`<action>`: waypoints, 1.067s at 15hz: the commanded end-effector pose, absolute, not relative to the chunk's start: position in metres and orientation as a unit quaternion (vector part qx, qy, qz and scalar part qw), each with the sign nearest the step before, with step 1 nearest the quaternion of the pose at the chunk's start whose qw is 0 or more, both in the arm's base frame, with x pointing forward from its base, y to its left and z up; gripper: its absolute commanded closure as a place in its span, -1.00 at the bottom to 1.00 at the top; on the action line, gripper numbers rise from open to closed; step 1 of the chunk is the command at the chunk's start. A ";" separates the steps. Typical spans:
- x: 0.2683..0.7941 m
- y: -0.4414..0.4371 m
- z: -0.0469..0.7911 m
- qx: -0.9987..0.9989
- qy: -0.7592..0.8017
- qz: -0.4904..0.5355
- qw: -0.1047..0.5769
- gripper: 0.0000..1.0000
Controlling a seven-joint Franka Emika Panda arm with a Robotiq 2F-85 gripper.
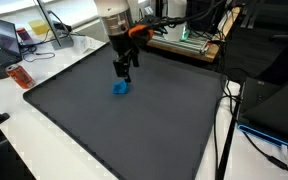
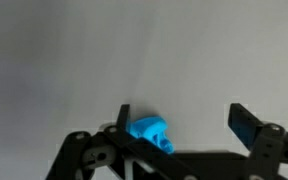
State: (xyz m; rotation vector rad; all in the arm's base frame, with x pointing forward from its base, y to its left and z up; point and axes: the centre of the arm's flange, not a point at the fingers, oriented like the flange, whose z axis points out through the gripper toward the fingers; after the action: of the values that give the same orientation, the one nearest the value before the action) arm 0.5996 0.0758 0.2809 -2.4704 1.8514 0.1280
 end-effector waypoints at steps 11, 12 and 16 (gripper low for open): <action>0.614 0.037 0.232 -0.683 0.728 0.050 -0.017 -1.00; 0.614 0.038 0.232 -0.683 0.729 0.049 -0.016 -1.00; 0.625 0.033 0.217 -0.655 0.753 0.064 -0.008 -1.00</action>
State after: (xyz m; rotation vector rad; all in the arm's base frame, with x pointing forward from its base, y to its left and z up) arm 0.6142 0.0359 0.2276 -2.1493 2.3293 0.1708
